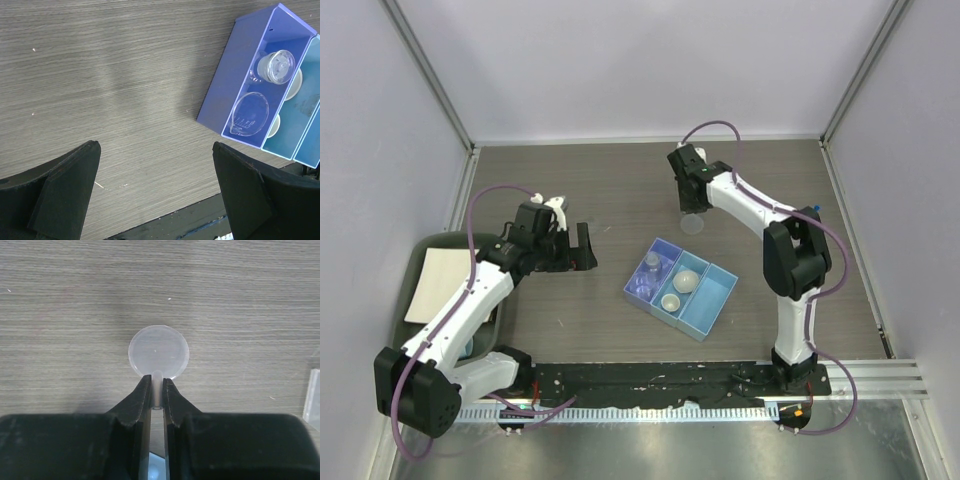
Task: Organize the chemistry lab equipment
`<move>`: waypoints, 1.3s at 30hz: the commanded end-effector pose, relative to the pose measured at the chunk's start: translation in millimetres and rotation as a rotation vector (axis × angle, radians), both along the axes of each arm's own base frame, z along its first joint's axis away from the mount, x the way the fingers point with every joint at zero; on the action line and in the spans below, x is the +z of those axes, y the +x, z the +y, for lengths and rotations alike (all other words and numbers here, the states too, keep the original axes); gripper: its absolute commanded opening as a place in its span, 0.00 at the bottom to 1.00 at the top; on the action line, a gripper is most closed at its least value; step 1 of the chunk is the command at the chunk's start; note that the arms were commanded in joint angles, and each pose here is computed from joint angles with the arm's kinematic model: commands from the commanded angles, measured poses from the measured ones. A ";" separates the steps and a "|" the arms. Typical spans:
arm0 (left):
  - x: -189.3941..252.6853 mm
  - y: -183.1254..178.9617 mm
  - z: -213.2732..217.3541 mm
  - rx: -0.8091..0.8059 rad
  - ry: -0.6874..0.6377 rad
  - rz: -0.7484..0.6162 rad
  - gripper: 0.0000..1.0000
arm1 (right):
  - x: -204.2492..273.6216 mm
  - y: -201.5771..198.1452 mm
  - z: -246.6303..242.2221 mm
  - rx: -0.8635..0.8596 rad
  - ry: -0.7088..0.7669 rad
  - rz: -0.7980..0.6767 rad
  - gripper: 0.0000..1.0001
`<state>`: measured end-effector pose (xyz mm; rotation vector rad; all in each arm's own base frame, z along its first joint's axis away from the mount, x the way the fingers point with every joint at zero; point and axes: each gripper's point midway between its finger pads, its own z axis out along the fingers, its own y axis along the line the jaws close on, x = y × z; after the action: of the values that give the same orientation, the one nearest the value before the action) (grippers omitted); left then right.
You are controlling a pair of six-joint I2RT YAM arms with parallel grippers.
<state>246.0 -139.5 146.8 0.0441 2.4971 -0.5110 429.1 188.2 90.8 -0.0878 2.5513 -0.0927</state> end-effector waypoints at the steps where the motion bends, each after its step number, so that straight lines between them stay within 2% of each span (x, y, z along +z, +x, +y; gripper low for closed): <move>1: 6.6 2.5 -5.2 -0.033 -0.013 -0.026 1.00 | 81.4 -7.2 -17.7 -0.015 -0.002 -0.169 0.01; 7: 5.2 2.3 -5.2 -0.032 -0.012 -0.021 1.00 | 116.9 -49.5 -40.6 -0.009 -0.054 -0.220 0.01; 12: 6.6 2.5 -5.2 -0.032 -0.013 -0.025 1.00 | 140.0 -92.7 -50.5 -0.002 -0.032 -0.249 0.01; 25: 9.8 3.1 -4.0 -0.027 -0.012 -0.038 1.00 | 119.4 -204.1 -28.8 0.155 0.122 -0.103 0.01; 29: 9.9 2.8 -3.0 -0.024 -0.007 -0.041 1.00 | 110.8 -222.3 -21.5 0.168 0.177 -0.069 0.01; 39: 12.1 1.8 -3.0 -0.026 -0.009 -0.050 1.00 | 86.9 -250.8 -9.2 0.200 0.195 -0.016 0.01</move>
<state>245.8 -139.9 146.7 0.0453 2.4982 -0.5140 186.2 171.1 178.8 -0.2935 2.5107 0.1778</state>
